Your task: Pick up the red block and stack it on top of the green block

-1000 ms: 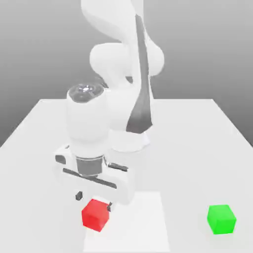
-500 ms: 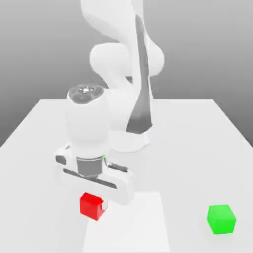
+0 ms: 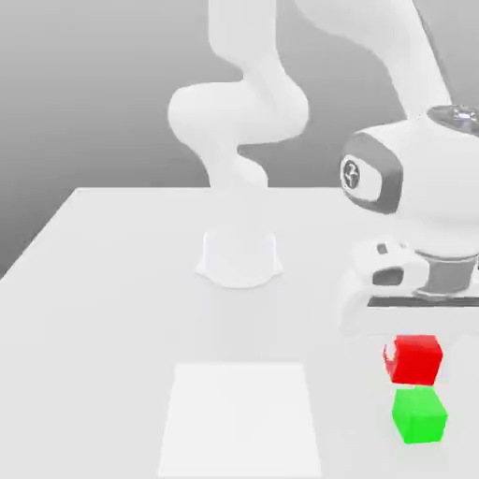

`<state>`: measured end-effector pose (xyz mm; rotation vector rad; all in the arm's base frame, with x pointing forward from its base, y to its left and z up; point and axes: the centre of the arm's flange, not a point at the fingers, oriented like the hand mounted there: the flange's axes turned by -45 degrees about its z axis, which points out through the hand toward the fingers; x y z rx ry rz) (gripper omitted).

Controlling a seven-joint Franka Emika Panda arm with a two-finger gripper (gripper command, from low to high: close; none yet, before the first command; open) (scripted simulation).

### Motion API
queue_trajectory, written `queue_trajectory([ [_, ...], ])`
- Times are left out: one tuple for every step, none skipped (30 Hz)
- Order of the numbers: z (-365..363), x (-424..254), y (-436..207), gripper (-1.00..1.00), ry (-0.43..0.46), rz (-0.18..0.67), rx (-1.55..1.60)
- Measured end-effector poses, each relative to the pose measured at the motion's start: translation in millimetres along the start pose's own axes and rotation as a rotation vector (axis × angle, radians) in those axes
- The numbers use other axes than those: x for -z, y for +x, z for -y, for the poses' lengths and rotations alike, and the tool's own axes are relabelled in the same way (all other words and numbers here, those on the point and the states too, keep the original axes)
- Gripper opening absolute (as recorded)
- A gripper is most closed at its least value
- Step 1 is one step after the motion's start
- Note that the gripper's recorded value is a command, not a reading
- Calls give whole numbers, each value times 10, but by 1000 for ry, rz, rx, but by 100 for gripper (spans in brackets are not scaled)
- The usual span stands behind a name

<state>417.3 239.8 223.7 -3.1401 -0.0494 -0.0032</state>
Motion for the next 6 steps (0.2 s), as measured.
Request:
queue_trajectory([
  [19,-116,-4,-100,0,0,2],
  [28,-243,-11,-100,0,0,4],
  [32,-354,-20,100,0,1,5],
  [32,-354,-20,100,0,1,5],
  [32,-354,-20,100,0,1,5],
  [32,-354,-20,100,0,1,5],
])
